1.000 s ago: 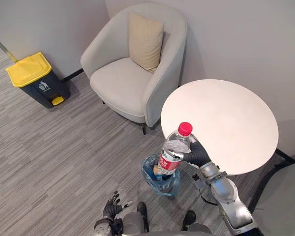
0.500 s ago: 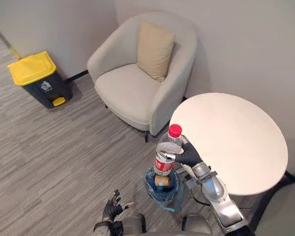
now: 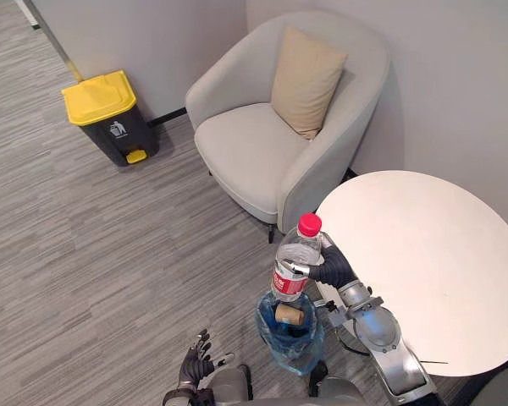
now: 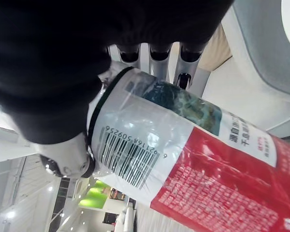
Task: Gather rubbish on tea table into small bin, then transfer packed bag to large trash can.
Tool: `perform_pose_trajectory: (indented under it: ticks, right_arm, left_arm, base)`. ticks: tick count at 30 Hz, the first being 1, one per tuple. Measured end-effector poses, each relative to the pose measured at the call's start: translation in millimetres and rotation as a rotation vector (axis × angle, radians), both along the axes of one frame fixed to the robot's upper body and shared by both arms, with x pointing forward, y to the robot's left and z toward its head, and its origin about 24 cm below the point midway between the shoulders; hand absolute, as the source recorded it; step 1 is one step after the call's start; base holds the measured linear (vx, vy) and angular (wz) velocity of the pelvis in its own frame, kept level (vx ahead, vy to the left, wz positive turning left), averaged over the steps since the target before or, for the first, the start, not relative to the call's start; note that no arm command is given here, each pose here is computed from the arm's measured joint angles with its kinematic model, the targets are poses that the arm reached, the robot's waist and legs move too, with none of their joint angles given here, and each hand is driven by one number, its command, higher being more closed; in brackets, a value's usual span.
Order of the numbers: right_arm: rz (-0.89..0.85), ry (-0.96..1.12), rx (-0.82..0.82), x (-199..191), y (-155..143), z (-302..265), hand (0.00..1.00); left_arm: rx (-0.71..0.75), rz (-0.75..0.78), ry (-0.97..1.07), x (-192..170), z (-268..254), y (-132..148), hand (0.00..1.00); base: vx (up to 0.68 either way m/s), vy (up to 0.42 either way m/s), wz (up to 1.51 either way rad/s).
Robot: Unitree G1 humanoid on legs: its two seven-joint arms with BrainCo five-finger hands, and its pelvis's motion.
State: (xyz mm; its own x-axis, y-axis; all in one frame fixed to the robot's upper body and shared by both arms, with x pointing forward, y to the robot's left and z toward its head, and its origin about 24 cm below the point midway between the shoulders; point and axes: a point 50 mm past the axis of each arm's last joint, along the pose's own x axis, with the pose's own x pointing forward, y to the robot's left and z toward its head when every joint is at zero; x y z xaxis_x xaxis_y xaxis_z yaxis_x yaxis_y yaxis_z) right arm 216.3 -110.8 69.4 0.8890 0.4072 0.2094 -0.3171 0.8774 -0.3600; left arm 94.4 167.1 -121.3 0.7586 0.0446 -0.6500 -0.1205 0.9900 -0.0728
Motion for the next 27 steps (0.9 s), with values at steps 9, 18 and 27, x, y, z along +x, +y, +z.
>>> perform_pose_trajectory:
  ticks: [9, 18, 27]
  right_arm:
    - [0.099, -0.090, -0.107, 31.5, 16.6, 10.7, 1.00]
    - [0.049, -0.135, -0.233, 65.3, 8.5, 16.5, 1.00]
    - [-0.075, -0.304, -0.348, 123.3, -13.6, 78.4, 1.00]
  left_arm:
    - [0.064, -0.062, -0.119, 15.4, 16.6, 19.3, 0.00]
    - [0.091, -0.049, -0.199, 30.5, 24.4, 22.4, 0.00]
    - [0.103, -0.063, -0.475, 142.5, 72.8, 0.9, 0.00]
  base:
    - [-0.21, -0.029, 0.33]
    - [-0.16, -0.001, 0.21]
    - [-0.07, 0.016, -0.05]
